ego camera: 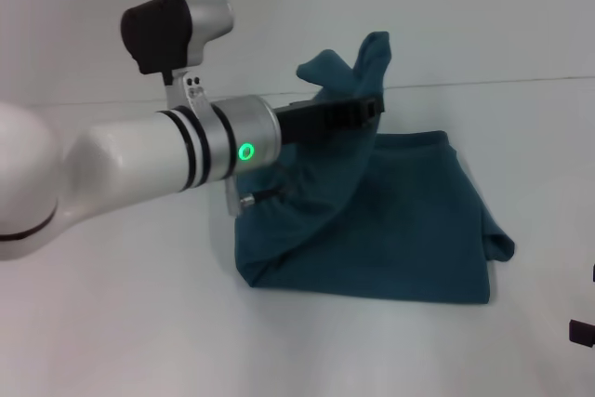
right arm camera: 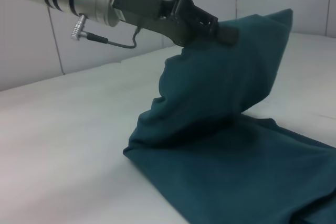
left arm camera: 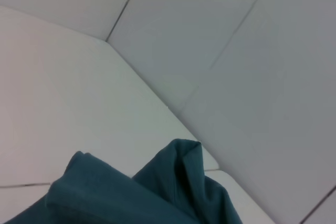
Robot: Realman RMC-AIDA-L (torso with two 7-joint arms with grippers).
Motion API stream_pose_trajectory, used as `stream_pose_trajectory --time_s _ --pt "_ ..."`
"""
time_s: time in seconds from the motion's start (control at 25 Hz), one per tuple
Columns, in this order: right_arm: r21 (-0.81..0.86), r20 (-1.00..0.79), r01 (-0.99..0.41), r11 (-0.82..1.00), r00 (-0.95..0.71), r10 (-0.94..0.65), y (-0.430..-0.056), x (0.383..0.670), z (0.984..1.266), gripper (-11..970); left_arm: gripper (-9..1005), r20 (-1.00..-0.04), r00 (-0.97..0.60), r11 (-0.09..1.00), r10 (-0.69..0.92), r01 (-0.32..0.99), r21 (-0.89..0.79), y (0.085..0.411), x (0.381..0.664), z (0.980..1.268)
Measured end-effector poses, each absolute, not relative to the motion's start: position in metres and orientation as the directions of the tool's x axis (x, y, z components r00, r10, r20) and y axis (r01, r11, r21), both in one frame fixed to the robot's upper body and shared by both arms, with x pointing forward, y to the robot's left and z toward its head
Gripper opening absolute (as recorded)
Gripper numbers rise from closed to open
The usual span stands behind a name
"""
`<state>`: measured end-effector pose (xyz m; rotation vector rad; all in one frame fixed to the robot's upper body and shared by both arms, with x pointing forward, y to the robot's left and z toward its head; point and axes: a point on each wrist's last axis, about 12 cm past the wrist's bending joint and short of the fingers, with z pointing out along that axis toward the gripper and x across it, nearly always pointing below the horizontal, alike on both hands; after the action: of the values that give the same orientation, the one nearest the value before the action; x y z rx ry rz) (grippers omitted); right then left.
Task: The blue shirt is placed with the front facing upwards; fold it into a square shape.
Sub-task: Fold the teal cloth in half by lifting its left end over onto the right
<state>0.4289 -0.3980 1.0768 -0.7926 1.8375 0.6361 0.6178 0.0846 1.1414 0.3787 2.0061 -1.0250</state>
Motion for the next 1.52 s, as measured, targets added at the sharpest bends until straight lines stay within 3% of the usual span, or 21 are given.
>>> stream_pose_trajectory --time_s 0.4,0.88,1.52 --pt "0.076 -0.922 -0.752 0.655 -0.302 -0.240 -0.397 0.431 1.072 925 69 -0.788 -0.609 0.631 -0.090 0.577 -0.518 0.058 0.614 1.136" --pt "0.074 -0.919 -0.742 0.667 -0.310 -0.243 -0.398 0.431 1.070 924 71 -0.787 -0.610 0.666 -0.093 0.550 -0.505 0.049 0.615 1.127" --pt "0.070 -0.914 -0.737 0.672 -0.317 -0.253 -0.398 0.434 1.068 923 221 -0.789 -0.609 0.623 -0.074 0.590 -0.514 0.030 0.610 1.136"
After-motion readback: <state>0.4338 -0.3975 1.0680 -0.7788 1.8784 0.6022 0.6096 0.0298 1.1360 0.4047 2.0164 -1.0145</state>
